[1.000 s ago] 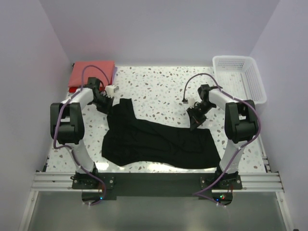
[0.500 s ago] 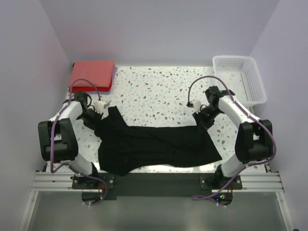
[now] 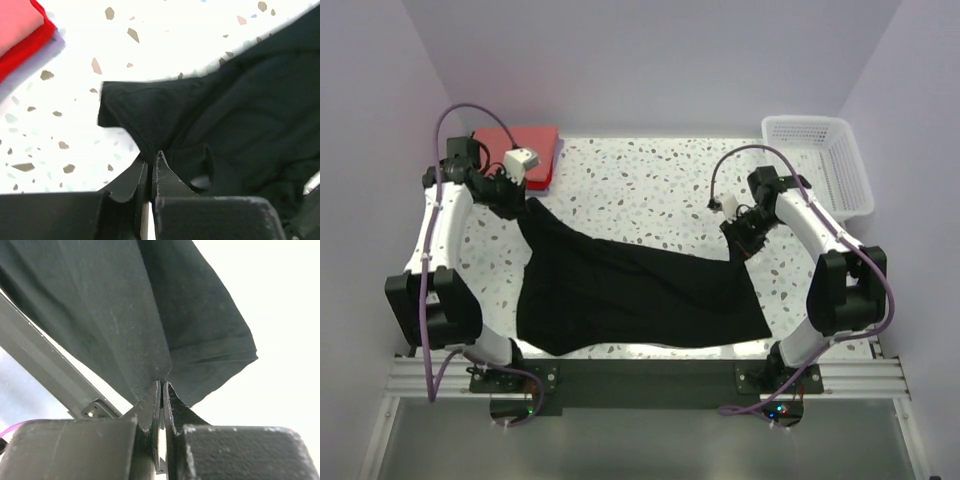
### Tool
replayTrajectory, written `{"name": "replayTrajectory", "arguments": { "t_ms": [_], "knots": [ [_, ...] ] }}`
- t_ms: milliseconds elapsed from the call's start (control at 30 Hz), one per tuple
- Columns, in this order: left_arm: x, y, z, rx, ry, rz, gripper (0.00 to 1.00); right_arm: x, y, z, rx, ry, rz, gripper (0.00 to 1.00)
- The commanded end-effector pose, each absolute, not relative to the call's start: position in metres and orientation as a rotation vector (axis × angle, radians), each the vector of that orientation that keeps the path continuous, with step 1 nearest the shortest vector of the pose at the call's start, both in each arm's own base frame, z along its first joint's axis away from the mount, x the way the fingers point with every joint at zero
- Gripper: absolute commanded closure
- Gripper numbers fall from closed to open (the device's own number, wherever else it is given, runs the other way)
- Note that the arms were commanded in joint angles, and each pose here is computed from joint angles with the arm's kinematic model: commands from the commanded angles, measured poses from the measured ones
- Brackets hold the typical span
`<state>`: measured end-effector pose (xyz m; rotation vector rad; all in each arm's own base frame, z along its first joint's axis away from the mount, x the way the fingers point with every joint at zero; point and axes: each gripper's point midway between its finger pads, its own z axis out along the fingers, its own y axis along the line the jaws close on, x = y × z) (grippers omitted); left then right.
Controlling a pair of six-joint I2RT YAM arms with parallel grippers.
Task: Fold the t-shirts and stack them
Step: Flatten the tshirt out
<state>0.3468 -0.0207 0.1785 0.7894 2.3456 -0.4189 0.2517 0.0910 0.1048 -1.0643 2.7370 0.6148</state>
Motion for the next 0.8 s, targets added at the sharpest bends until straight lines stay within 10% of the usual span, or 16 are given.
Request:
{"name": "replayTrajectory", "arguments": {
  "t_ms": [0, 333, 500, 767],
  "knots": [
    [0.295, -0.012, 0.178, 0.786, 2.451, -0.48, 1.0, 0.251, 0.087, 0.107, -1.102, 2.732, 0.61, 1.0],
    [0.173, 0.053, 0.084, 0.746, 3.051, -0.114, 1.0, 0.217, 0.081, 0.094, -1.15, 2.776, 0.645, 1.0],
    [0.204, 0.054, 0.062, 0.627, 3.071, -0.15, 0.62, 0.231, 0.087, 0.097, -1.136, 2.779, 0.687, 1.0],
    [0.339, 0.049, 0.106, 0.375, 2.754, -0.224, 0.47, 0.239, 0.096, 0.099, -1.087, 2.782, 0.721, 1.0]
  ]
}}
